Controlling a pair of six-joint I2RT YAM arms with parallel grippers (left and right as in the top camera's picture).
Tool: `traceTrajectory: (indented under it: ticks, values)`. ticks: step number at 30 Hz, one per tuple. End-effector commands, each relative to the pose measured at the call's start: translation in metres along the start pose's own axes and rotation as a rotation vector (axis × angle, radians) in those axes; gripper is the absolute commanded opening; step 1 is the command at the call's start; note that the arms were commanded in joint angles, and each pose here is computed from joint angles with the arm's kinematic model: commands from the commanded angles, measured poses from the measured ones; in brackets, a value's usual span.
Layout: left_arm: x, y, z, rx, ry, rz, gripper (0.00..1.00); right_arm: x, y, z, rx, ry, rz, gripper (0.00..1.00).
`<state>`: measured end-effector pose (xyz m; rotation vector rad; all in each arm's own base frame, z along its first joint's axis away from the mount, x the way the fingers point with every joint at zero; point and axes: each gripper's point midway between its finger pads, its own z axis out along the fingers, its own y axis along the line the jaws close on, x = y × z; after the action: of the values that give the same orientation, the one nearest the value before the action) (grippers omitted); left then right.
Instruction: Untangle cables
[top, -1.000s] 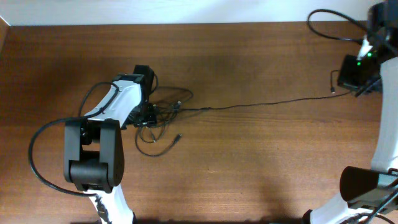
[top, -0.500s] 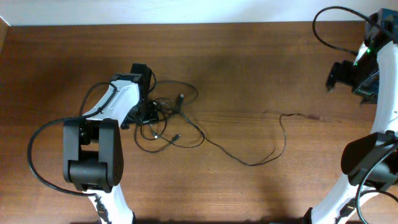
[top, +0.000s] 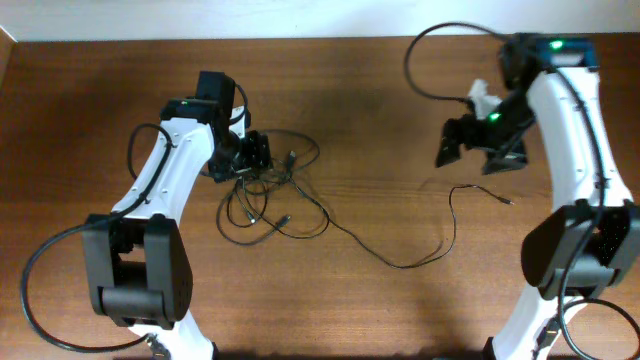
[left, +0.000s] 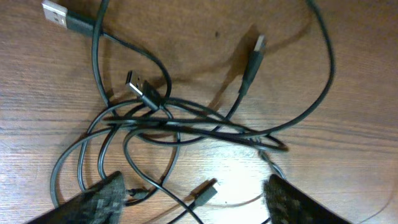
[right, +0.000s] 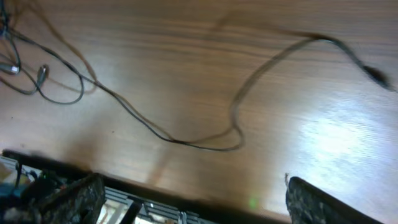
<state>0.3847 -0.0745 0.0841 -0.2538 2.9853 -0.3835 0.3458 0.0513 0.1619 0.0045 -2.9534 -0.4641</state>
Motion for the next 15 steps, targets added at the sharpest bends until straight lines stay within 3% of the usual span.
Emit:
traceTrajectory:
  ticks: [1,5,7,10,15]
  values:
    - [0.004,0.008,0.014,-0.019,0.01,-0.015,0.65,0.013,0.038,0.039,-0.028,0.09,-0.102,0.9]
    - [-0.009,0.005,0.017,-0.001,-0.043,-0.067,0.53,0.034,0.083,0.097,0.005,0.166,-0.273,0.82]
    - [-0.003,0.004,0.019,-0.006,-0.026,-0.063,0.5,0.046,0.102,0.127,0.021,0.186,-0.363,0.66]
    - [0.006,0.008,0.027,-0.014,0.0,-0.068,0.54,0.057,0.113,0.162,0.03,0.19,-0.444,0.58]
    - [0.003,0.008,0.028,-0.01,-0.015,-0.067,0.57,0.061,0.128,0.215,0.021,0.118,-0.573,0.54]
